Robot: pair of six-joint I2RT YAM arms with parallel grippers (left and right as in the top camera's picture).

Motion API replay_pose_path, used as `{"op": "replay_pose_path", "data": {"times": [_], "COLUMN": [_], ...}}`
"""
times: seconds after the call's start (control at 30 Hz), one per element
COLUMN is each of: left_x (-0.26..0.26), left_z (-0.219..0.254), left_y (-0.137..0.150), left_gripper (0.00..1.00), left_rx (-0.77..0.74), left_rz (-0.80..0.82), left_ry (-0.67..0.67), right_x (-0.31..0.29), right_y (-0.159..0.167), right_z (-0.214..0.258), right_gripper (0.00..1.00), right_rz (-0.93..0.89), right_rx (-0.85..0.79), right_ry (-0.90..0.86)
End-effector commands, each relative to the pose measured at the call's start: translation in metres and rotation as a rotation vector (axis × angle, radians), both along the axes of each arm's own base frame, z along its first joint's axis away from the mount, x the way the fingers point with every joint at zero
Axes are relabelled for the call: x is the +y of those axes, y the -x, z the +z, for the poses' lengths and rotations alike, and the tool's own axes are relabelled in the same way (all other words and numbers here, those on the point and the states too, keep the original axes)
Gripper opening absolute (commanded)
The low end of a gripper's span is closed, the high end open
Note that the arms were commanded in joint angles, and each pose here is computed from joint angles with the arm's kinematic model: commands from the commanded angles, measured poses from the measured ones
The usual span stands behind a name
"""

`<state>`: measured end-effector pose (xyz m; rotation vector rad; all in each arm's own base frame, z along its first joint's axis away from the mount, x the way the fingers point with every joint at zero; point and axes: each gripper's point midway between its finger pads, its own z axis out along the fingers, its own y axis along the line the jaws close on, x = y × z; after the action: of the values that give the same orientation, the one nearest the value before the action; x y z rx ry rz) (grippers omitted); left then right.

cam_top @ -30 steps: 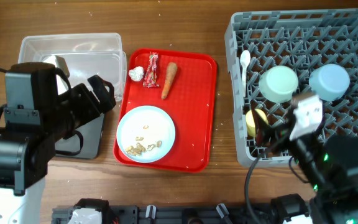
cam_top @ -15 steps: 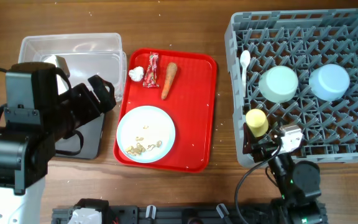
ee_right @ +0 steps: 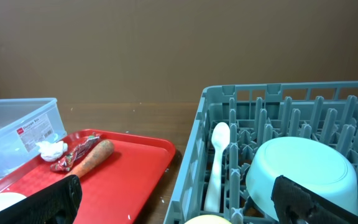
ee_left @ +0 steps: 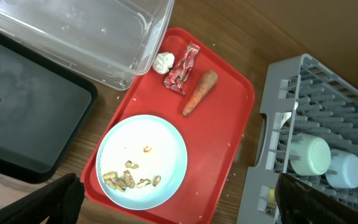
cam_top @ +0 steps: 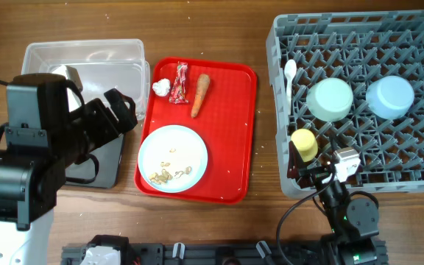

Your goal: Sort waste into correct bins and load items into the dishwasher rack

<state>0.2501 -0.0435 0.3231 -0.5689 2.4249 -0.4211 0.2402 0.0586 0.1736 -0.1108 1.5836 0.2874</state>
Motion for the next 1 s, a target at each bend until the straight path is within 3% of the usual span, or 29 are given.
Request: {"op": "replay_pose_path", "data": {"times": [0.0,0.2,0.37,0.57,0.8,0.9,0.97], "left_x": [0.002,0.002,-0.019,-0.053,-0.113,-0.127,-0.138], "left_z": [0.003,0.003,0.010,-0.031,-0.116,-0.142,-0.172], "left_y": [0.000,0.000,-0.010,-0.040,-0.090,-0.109,-0.128], "left_gripper": [1.00,1.00,1.00,1.00,1.00,0.99,0.89], "left_rx": [-0.011,-0.011,-0.043,0.107,0.180,0.186,0.205], "left_rz": [0.008,0.008,-0.067,-0.142,-0.304,-0.309,-0.313], "left_ry": [-0.002,-0.002,0.085,0.066,-0.363,-0.403,-0.412], "right_x": [-0.001,-0.001,-0.001,-0.001,-0.001,-0.001,-0.001], "right_y": [0.000,0.000,0.000,0.000,0.000,0.000,0.000], "right_z": [0.001,0.002,0.001,0.001,0.002,0.001,0.001], "right_gripper": [1.00,1.00,1.00,1.00,1.00,1.00,1.00], "right_rz": [-0.005,-0.005,-0.005,-0.005,-0.005,-0.005,-0.005], "right_rx": [-0.005,-0.005,-0.005,-0.005,-0.005,-0.005,-0.005], "right_ry": [-0.021,-0.021,-0.021,-0.021,-0.021,-0.021,-0.021]}}
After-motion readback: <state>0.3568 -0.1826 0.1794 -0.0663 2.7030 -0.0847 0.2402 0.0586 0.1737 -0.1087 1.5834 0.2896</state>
